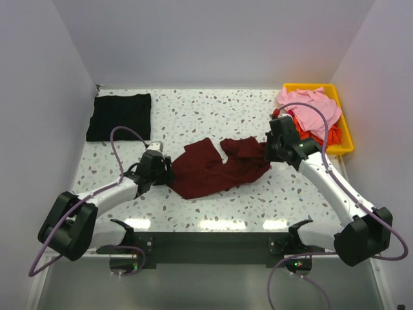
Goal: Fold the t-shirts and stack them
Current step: Flatten the tshirt out
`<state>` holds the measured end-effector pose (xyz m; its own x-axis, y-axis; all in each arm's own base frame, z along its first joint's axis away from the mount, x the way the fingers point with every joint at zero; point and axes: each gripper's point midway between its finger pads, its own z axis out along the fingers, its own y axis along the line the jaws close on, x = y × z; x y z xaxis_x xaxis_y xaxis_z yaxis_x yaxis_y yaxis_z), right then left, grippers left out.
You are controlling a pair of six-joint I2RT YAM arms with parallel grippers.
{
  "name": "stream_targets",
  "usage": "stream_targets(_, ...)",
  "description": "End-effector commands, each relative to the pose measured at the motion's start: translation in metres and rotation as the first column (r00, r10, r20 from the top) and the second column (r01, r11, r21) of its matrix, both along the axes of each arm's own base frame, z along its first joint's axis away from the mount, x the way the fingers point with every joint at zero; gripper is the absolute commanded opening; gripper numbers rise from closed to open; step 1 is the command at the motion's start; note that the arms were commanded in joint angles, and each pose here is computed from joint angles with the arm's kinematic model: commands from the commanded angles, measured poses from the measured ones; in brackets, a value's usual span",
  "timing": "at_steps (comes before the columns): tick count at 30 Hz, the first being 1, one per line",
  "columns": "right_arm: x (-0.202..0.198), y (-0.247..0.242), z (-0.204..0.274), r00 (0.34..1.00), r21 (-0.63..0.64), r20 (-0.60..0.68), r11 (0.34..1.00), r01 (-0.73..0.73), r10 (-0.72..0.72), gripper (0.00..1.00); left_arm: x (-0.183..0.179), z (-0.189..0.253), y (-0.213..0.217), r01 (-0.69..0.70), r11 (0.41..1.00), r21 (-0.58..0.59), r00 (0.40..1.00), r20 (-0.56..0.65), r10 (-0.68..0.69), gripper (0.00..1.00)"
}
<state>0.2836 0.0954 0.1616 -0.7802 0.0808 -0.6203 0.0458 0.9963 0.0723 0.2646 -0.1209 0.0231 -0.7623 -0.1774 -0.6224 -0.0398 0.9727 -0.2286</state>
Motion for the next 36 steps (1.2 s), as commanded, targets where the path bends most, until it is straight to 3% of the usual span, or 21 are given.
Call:
stream_targets(1, 0.002, -0.006, 0.002, 0.999, -0.032, -0.014, 0.999, -0.032, 0.032, 0.00, 0.008, 0.003, -0.023, 0.061, 0.992, -0.109, 0.998, 0.034, -0.058, 0.65)
stream_targets(5, 0.003, -0.012, -0.005, 1.000, -0.023, -0.015, 1.000, -0.003, 0.002, 0.00, 0.006, 0.007, -0.040, 0.108, 0.975, -0.193, 0.994, 0.046, -0.101, 0.55)
stream_targets(9, 0.006, -0.020, -0.003, 1.000, -0.022, -0.009, 1.000, 0.015, -0.016, 0.00, -0.001, 0.005, -0.041, 0.108, 0.973, -0.201, 0.994, 0.012, -0.108, 0.53)
stream_targets(12, 0.009, -0.025, 0.004, 1.000, -0.021, 0.010, 0.999, 0.026, -0.026, 0.00, -0.007, 0.003, -0.038, 0.103, 0.975, -0.198, 0.994, -0.004, -0.106, 0.20)
stream_targets(13, 0.011, -0.025, 0.009, 0.999, -0.017, 0.022, 0.999, 0.029, -0.028, 0.00, -0.009, 0.007, -0.038, 0.106, 0.973, -0.204, 0.994, -0.003, -0.109, 0.00)
stream_targets(18, 0.009, -0.033, 0.031, 0.997, -0.035, 0.062, 0.999, 0.042, -0.040, 0.00, -0.011, 0.043, -0.032, 0.103, 0.975, -0.197, 0.994, 0.046, -0.096, 0.00)
stream_targets(26, 0.008, -0.047, 0.078, 0.985, -0.052, 0.157, 0.996, 0.077, -0.068, 0.00, -0.001, 0.140, -0.029, 0.114, 0.972, -0.206, 0.980, 0.181, -0.076, 0.00)
stream_targets(29, 0.017, -0.051, 0.083, 0.981, -0.051, 0.174, 0.995, 0.090, -0.079, 0.00, 0.010, 0.140, -0.037, 0.127, 0.973, -0.195, 0.984, 0.151, -0.098, 0.00)
stream_targets(34, 0.042, -0.052, 0.050, 0.989, -0.031, 0.110, 0.994, 0.102, -0.098, 0.00, 0.051, 0.088, -0.032, 0.057, 0.995, -0.078, 0.996, 0.074, -0.051, 0.00)
stream_targets(35, 0.047, -0.050, 0.046, 0.989, -0.020, 0.110, 0.994, 0.104, -0.101, 0.00, 0.058, 0.080, -0.030, 0.048, 0.997, -0.052, 0.997, 0.069, -0.044, 0.06)
stream_targets(36, 0.049, -0.050, 0.033, 0.991, -0.021, 0.084, 0.994, 0.106, -0.104, 0.00, 0.071, 0.064, -0.031, 0.036, 0.999, -0.021, 0.997, 0.062, -0.034, 0.27)
